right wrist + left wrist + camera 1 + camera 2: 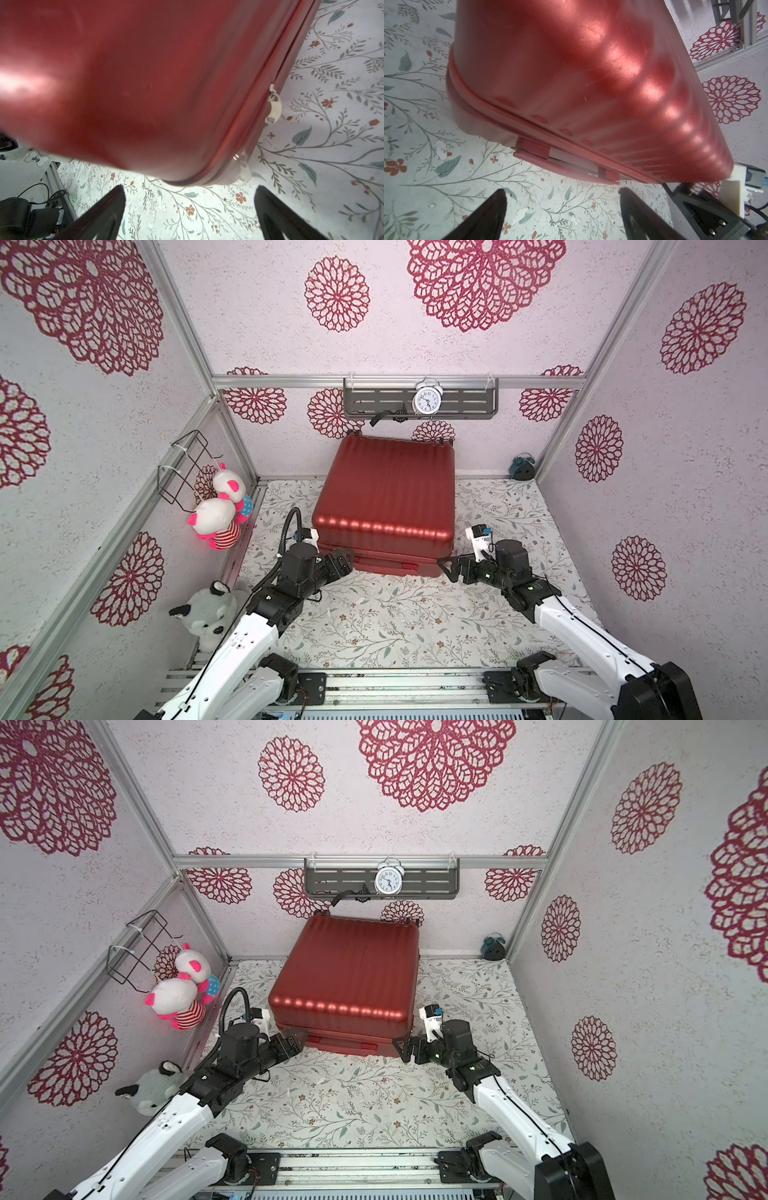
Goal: Open the suitcase zippers
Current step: Move the suitcase to the center of the board, then unzip the zipper on the suitcase.
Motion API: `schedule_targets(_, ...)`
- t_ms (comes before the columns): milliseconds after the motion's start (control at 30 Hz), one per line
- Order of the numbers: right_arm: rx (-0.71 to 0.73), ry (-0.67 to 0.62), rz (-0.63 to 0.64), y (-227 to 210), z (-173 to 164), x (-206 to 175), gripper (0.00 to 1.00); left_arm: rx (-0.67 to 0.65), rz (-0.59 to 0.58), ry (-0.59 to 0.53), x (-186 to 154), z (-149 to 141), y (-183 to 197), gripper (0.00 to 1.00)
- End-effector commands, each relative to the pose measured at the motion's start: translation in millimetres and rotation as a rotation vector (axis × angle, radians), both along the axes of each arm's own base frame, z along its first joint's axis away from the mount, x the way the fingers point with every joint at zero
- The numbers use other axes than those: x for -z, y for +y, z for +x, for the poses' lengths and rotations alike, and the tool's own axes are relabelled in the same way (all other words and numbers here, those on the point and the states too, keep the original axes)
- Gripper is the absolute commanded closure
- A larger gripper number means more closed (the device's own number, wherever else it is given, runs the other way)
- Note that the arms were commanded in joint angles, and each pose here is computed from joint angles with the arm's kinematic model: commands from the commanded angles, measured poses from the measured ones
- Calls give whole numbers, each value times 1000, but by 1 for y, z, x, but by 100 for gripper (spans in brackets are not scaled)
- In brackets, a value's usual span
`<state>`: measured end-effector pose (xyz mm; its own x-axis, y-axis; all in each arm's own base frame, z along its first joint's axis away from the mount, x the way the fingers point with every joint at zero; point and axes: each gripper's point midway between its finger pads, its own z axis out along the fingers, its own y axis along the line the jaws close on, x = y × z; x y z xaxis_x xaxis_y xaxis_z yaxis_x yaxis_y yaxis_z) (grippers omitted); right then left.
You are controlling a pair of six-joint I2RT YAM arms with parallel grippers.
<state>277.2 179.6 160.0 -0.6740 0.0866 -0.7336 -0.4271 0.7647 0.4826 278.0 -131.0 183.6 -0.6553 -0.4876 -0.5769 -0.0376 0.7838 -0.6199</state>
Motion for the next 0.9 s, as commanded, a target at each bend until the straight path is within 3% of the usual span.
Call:
schedule_targets(0, 49, -34, -15, -14, 6, 2, 2, 16, -33, 13, 6, -6, -8, 11)
schedule_targets(100, 62, -30, 19, -20, 11, 9, 13, 46, -47, 15, 8, -9, -20, 12)
schedule_targets(167, 60, -48, 39, -24, 14, 15, 31, 63, -46, 16, 8, -13, -26, 11)
schedule_targets(200, 62, -67, 55, -25, 15, 16, 36, 71, -47, 14, 8, -14, -29, 11)
schedule_targets(400, 68, -181, 34, -32, 22, 15, 31, 105, -44, 13, 13, -20, -45, 11)
schedule_targets(667, -117, -183, 44, -15, 36, 21, 45, 143, -41, 17, 15, -20, -59, 11)
schedule_targets(867, -206, -197, 57, -4, 42, 31, 47, 148, -29, 20, 16, -23, -57, 10)
